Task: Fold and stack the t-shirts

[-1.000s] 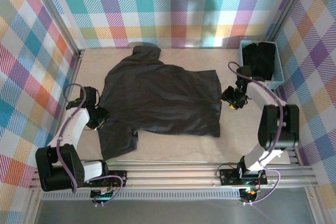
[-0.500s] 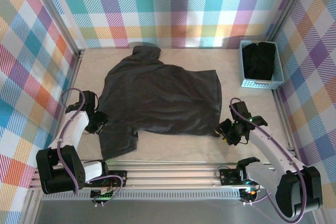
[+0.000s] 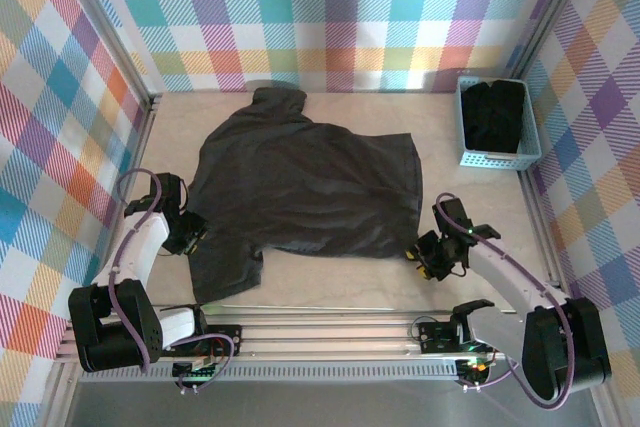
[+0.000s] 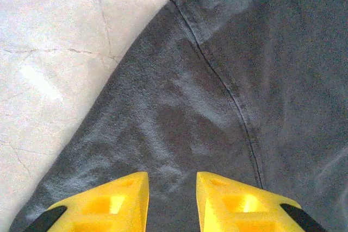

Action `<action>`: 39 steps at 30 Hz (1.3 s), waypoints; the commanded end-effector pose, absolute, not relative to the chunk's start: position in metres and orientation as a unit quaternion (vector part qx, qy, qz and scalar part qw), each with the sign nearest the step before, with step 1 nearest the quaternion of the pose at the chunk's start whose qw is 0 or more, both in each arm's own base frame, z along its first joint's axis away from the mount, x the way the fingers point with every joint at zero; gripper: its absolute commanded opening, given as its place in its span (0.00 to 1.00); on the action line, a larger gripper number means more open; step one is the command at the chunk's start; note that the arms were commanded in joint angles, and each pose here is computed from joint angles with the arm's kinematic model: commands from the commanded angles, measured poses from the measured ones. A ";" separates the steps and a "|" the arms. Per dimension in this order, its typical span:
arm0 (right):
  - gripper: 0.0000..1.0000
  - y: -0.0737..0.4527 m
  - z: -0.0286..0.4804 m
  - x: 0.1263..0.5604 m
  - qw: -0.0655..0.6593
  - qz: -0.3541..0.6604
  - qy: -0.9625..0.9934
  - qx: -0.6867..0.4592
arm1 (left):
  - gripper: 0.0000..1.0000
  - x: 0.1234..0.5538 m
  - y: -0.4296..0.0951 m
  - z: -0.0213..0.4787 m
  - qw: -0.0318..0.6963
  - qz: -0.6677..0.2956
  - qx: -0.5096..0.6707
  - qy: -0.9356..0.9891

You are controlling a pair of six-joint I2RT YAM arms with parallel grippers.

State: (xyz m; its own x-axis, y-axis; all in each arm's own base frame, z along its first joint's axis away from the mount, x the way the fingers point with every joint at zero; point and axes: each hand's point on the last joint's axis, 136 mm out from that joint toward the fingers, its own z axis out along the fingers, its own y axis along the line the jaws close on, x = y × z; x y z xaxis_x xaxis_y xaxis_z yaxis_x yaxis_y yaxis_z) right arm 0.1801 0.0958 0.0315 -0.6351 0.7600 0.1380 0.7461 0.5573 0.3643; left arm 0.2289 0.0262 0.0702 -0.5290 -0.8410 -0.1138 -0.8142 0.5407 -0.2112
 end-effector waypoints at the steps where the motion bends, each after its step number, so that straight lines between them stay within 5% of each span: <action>1: 0.38 0.099 0.035 0.191 0.027 0.204 0.881 0.426 | 0.29 0.233 0.027 0.077 0.114 -0.077 -0.473 0.870; 13: 0.29 0.095 0.020 0.211 0.043 0.183 0.882 0.432 | 0.28 0.235 0.024 0.080 0.117 -0.087 -0.470 0.871; 20: 0.00 0.073 0.031 0.239 0.100 0.149 0.883 0.434 | 0.27 0.235 0.022 0.079 0.116 -0.093 -0.464 0.873; 28: 0.00 0.004 0.066 0.260 0.148 0.141 0.862 0.464 | 0.32 0.239 0.015 0.077 0.106 -0.111 -0.442 0.884; 39: 0.00 0.018 0.049 0.264 0.098 0.171 0.874 0.445 | 0.33 0.238 -0.014 0.045 0.072 -0.132 -0.400 0.904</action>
State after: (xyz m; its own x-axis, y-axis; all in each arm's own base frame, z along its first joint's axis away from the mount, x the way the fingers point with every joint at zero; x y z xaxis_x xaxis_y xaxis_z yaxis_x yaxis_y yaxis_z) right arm 0.2659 0.0125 0.0511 -0.5496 0.8345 -0.0377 0.7642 0.5206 0.3808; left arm 0.2375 -0.0018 0.0531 -0.6262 -0.7785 -0.0424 -0.7381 0.6094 -0.2896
